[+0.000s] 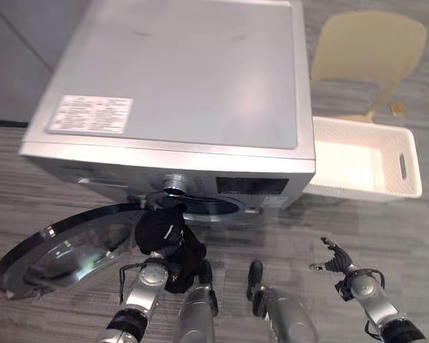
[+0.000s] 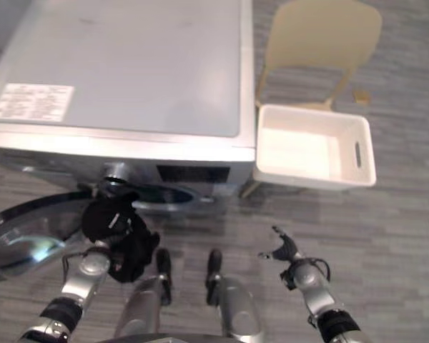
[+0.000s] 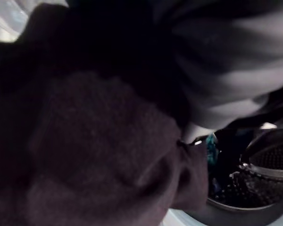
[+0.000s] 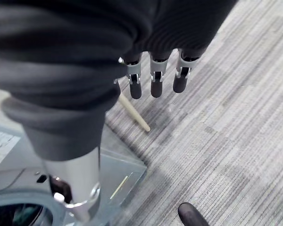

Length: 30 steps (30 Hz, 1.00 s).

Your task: Grab the laundry basket,head to the washer,open it,put in the laundry and shut it.

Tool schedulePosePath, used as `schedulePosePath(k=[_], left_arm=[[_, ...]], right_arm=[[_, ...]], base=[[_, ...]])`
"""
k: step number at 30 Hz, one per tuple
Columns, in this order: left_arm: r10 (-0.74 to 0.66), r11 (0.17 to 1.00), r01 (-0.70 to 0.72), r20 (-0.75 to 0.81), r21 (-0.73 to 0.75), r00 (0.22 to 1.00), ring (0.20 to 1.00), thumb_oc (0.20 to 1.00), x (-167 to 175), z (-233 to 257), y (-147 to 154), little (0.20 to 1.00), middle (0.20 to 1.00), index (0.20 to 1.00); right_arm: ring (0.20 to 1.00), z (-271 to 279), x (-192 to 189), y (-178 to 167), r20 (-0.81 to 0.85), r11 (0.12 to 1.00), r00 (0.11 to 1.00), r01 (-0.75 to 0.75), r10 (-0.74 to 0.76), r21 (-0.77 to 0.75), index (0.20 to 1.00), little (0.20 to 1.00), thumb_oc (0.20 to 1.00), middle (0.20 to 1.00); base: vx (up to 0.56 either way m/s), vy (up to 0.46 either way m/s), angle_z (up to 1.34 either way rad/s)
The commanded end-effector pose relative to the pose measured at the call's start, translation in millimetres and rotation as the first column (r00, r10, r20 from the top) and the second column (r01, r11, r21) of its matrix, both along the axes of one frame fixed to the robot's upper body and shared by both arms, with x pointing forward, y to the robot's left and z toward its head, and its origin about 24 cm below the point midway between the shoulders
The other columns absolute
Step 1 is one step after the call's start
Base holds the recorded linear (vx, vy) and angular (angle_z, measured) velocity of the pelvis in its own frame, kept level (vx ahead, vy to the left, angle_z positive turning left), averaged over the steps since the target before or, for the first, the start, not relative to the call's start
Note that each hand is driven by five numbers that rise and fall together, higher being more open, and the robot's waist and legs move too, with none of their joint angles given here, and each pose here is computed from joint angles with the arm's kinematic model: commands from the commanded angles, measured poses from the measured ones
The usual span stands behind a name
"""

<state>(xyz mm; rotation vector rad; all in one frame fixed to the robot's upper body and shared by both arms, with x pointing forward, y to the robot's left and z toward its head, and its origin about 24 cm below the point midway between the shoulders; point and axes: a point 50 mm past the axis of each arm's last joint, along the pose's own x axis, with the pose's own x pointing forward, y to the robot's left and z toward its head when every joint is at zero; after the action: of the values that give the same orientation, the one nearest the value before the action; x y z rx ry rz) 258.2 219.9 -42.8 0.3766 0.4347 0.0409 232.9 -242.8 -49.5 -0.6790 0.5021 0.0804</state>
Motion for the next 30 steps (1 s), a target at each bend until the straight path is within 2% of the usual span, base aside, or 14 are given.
schedulePosePath(k=[1, 7, 8, 12, 14, 15, 16, 22, 25, 26, 27, 28, 29, 30], left_arm=[[0.025, 0.999, -0.03, 0.173, 0.027, 0.985, 0.2, 0.2, 17, 31, 8, 0.2, 0.2, 0.2], [0.004, 0.999, -0.02, 0.357, 0.041, 0.934, 0.2, 0.2, 49, 75, -7, 0.2, 0.2, 0.2], [-0.008, 0.997, -0.025, 0.443, 0.069, 0.896, 0.2, 0.2, 65, 99, -13, 0.2, 0.2, 0.2], [-0.033, 0.987, -0.067, 0.601, 0.145, 0.799, 0.2, 0.2, 95, 158, -16, 0.2, 0.2, 0.2], [-0.043, 0.972, -0.127, 0.686, 0.196, 0.726, 0.2, 0.2, 110, 200, -9, 0.2, 0.2, 0.2], [-0.054, 0.952, -0.194, 0.757, 0.236, 0.651, 0.2, 0.2, 120, 242, -1, 0.2, 0.2, 0.2], [-0.056, 0.952, -0.194, 0.759, 0.236, 0.649, 0.2, 0.2, 121, 244, -2, 0.2, 0.2, 0.2], [-0.148, 0.883, -0.37, 0.919, 0.289, 0.366, 0.2, 0.2, 115, 367, 5, 0.2, 0.2, 0.2], [-0.217, 0.786, -0.527, 0.943, 0.322, 0.254, 0.2, 0.2, 101, 413, 12, 0.2, 0.2, 0.2], [-0.245, 0.744, -0.57, 0.936, 0.349, 0.253, 0.2, 0.2, 99, 422, 15, 0.2, 0.2, 0.2], [-0.269, 0.708, -0.594, 0.923, 0.383, 0.274, 1.0, 1.0, 100, 427, 17, 1.0, 1.0, 1.0], [-0.294, 0.656, -0.619, 0.901, 0.432, 0.318, 1.0, 1.0, 101, 432, 22, 1.0, 1.0, 1.0], [-0.295, 0.656, -0.619, 0.901, 0.433, 0.318, 1.0, 1.0, 101, 432, 22, 1.0, 1.0, 1.0], [-0.253, 0.659, -0.545, 0.835, 0.519, 0.489, 1.0, 1.0, 117, 413, 35, 1.0, 1.0, 1.0]], right_arm=[[1.0, 16, 13, 5, 0.11, 0.999, 0.994, 0.012, -0.017, 0.043, 1.0, 1.0, 1.0, 1.0], [1.0, 42, 31, 14, 0.246, 0.996, 0.969, 0.011, -0.032, 0.087, 1.0, 1.0, 1.0, 1.0], [1.0, 57, 41, 20, 0.319, 0.995, 0.947, -0.011, -0.021, 0.098, 1.0, 1.0, 1.0, 1.0], [1.0, 87, 53, 33, 0.447, 0.989, 0.895, -0.08, 0.016, 0.125, 1.0, 1.0, 1.0, 1.0], [1.0, 99, 54, 36, 0.5, 0.984, 0.865, -0.119, 0.039, 0.129, 1.0, 1.0, 1.0, 1.0], [1.0, 109, 53, 38, 0.537, 0.981, 0.841, -0.151, 0.062, 0.124, 1.0, 1.0, 1.0, 1.0], [1.0, 109, 54, 37, 0.539, 0.981, 0.84, -0.151, 0.06, 0.125, 1.0, 1.0, 1.0, 1.0], [1.0, 129, 54, 41, 0.604, 0.962, 0.788, -0.242, 0.118, 0.127, 1.0, 1.0, 1.0, 1.0], [1.0, 134, 54, 43, 0.623, 0.949, 0.772, -0.277, 0.129, 0.147, 1.0, 1.0, 1.0, 1.0], [1.0, 137, 54, 44, 0.634, 0.942, 0.764, -0.291, 0.123, 0.167, 1.0, 1.0, 1.0, 1.0], [1.0, 139, 53, 43, 0.638, 0.937, 0.76, -0.299, 0.122, 0.178, 1.0, 1.0, 1.0, 1.0], [1.0, 142, 54, 41, 0.645, 0.936, 0.753, -0.307, 0.129, 0.171, 1.0, 1.0, 1.0, 1.0], [1.0, 142, 54, 41, 0.646, 0.936, 0.753, -0.307, 0.128, 0.172, 1.0, 1.0, 1.0, 1.0], [1.0, 145, 58, 39, 0.64, 0.941, 0.754, -0.306, 0.147, 0.145, 1.0, 1.0, 1.0, 1.0]], base=[[-0.1, 0.139, -0.64], [-0.11, 0.067, -0.12], [-0.13, 0.047, 0.0], [-0.1, 0.054, -0.09], [-0.03, 0.028, -0.29], [-0.02, 0.018, -0.24], [0.0, 0.005, -0.22], [0.02, -0.024, -0.19], [0.01, -0.039, -0.12], [-0.01, -0.022, -0.06], [-0.01, -0.021, -0.13], [-0.01, -0.02, -0.17], [-0.01, -0.051, -0.22], [-0.01, -0.042, -0.13]])
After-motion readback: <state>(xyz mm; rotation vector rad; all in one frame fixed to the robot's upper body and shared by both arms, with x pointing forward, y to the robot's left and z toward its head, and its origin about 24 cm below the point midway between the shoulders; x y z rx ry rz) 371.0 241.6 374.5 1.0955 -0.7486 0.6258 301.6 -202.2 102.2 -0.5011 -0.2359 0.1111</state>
